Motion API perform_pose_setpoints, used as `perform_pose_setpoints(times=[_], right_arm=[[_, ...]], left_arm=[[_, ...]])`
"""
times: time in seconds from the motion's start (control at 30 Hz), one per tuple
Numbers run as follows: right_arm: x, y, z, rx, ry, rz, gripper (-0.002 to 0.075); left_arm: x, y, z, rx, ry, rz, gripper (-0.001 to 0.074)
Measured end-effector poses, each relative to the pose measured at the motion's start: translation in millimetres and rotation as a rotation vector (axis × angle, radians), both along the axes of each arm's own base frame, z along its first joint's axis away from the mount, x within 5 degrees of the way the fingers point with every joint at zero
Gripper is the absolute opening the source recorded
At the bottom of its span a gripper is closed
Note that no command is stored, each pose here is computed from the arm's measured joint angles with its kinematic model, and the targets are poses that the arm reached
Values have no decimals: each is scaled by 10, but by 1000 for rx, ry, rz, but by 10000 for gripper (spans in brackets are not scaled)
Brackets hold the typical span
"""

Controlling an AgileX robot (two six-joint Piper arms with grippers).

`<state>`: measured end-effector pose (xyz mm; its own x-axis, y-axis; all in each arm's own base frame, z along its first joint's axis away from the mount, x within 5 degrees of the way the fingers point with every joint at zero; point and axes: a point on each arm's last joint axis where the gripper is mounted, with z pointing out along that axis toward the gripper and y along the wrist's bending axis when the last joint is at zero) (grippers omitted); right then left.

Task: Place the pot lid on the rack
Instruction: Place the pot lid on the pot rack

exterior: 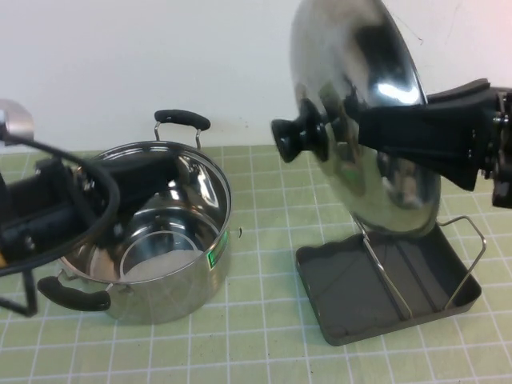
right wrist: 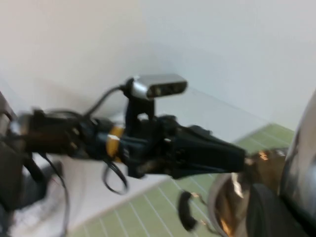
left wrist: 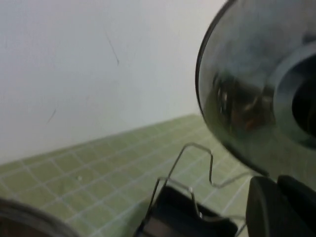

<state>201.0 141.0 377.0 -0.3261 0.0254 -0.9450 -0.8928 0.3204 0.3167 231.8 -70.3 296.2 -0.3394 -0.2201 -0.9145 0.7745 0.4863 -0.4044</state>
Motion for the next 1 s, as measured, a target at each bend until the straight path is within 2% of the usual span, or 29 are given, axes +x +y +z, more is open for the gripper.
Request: perform_pose_setpoints(times=[0.17,0.27,0.7,0.8,1.0], right_arm=[[47,-48,-132,-203,34,-55,31],[114,-63,-269,-277,67,-83,31],[475,10,-771,-369,220,-111,35],[500,6,-799,-376,224,-120,62],[498,-22,-849,-453,191,-110,161]], left_arm=[[-99,100,-105,157,65,-53,3],[-139,96,-134,201,80,-84,2],[-160,94,-164,237,87,-107,2],[-168,94,-180,255,88,-117,2],[-200,91,-146,259,80,-116,1]])
